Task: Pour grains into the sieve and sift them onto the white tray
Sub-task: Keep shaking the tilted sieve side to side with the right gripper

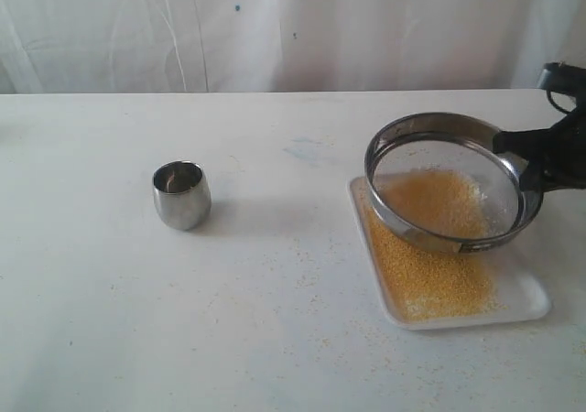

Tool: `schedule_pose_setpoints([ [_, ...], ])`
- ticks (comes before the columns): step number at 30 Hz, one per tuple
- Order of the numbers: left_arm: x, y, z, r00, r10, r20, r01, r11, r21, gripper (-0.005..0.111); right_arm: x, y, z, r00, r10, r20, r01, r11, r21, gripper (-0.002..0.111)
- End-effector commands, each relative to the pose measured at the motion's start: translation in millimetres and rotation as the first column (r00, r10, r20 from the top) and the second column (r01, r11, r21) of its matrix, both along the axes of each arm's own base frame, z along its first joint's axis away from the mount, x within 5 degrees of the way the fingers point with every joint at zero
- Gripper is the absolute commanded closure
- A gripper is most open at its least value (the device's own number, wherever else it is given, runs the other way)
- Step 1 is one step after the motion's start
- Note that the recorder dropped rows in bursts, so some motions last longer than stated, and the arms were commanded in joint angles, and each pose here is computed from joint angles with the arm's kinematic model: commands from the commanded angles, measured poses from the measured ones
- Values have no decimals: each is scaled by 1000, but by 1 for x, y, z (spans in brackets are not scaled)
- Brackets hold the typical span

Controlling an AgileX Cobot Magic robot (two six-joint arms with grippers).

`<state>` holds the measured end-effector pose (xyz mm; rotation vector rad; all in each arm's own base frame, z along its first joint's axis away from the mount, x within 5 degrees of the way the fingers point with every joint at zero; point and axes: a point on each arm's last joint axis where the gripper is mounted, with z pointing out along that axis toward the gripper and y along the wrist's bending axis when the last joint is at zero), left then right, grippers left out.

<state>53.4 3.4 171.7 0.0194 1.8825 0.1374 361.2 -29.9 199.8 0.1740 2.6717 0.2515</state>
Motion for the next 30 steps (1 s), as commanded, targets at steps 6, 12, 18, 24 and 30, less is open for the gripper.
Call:
schedule_pose_setpoints([
  [6,0,-1,-1,1000,-5,-2,4,1000,-11,107,7,-5,11,993,-56,102,57,998,-2,108],
  [12,0,-1,-1,1000,-5,-2,4,1000,-11,107,-7,2,5,998,15,-55,-13,999,42,108],
  [18,0,-1,-1,1000,-5,-2,5,1000,-9,107,-7,2,8,998,-23,-54,26,998,57,108],
  [24,0,-1,-1,1000,-5,-2,5,1000,-9,107,1,-1,8,999,-34,29,33,999,20,108],
  [30,0,-1,-1,1000,-5,-2,5,1000,-9,107,-19,7,-2,986,52,-159,-40,996,78,108],
])
